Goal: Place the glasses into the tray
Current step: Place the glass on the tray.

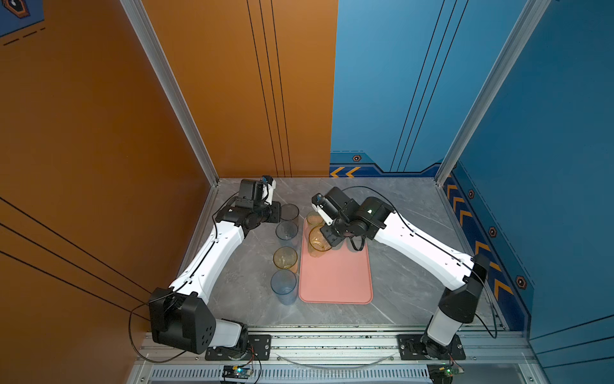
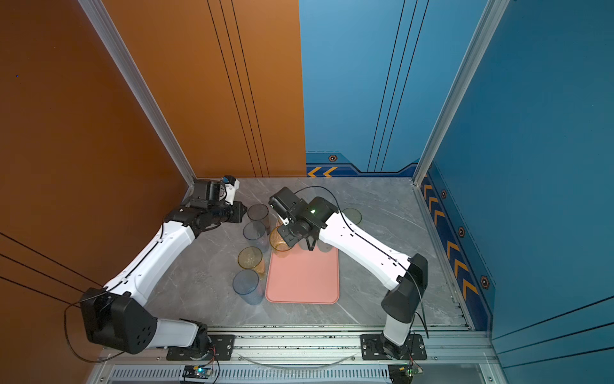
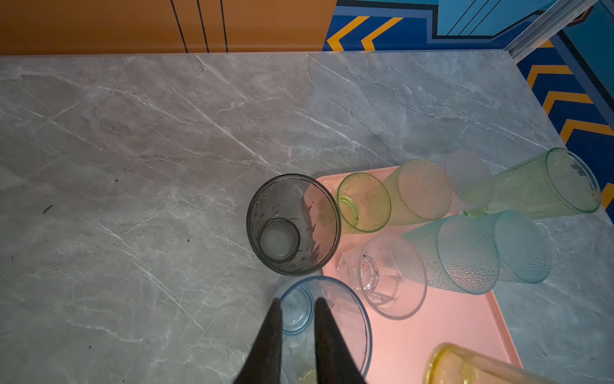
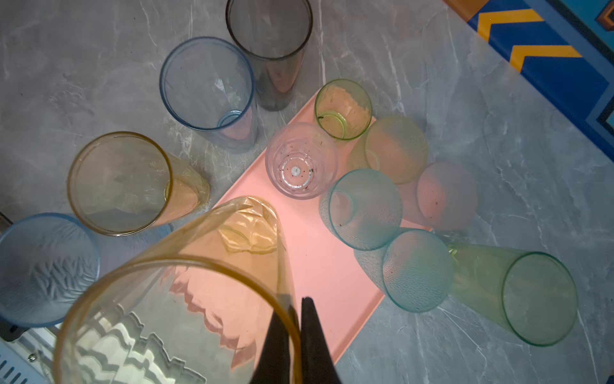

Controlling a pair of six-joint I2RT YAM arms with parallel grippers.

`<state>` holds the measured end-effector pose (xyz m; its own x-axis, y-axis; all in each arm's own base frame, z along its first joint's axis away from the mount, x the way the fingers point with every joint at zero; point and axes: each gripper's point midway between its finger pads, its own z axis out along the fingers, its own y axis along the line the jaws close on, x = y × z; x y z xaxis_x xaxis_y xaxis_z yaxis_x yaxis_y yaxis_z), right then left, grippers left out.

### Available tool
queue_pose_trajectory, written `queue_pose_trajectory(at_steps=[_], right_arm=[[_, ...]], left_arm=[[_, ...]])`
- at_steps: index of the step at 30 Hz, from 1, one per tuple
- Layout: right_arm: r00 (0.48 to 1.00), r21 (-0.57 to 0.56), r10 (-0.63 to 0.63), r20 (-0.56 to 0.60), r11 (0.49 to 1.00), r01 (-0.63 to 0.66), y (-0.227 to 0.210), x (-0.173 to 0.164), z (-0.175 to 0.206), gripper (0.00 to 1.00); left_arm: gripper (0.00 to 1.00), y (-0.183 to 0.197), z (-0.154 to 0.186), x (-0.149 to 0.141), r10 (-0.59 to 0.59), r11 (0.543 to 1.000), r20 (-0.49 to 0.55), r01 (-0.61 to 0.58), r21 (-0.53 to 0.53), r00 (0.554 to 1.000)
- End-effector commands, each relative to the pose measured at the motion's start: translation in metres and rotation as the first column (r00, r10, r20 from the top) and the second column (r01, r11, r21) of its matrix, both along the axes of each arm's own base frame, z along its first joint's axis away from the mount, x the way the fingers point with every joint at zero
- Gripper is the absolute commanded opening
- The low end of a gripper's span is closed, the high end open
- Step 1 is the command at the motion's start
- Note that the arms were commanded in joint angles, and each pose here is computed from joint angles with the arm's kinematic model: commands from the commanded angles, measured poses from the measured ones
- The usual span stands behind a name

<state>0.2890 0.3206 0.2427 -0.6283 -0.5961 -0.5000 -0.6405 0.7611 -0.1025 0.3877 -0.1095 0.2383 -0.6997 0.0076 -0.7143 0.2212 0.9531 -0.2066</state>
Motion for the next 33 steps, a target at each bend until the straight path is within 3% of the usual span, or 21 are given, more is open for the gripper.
queue_pose_trajectory(at_steps=[1,15,33], right_arm=[[1.0,-0.016,-0.012,0.005,1.0,0.012,0.003,0.005,0.002,0.0],[0.996,-0.063,-0.002,-0.089,0.998,-0.004,0.028,0.021,-0.046,0.0],[0.99,-0.082,-0.017,-0.137,0.997,0.006,0.03,0.033,-0.07,0.0]], left_arm=[[0.2,-0.002,0.019,-0.004,-0.008,1.0,0.032,0.008,-0.01,0.999],[0.2,-0.001,0.014,-0.006,-0.024,1.0,0.011,0.024,-0.004,1.0],[0.21,0.001,0.008,-0.004,-0.028,1.0,-0.008,0.028,-0.001,1.0]])
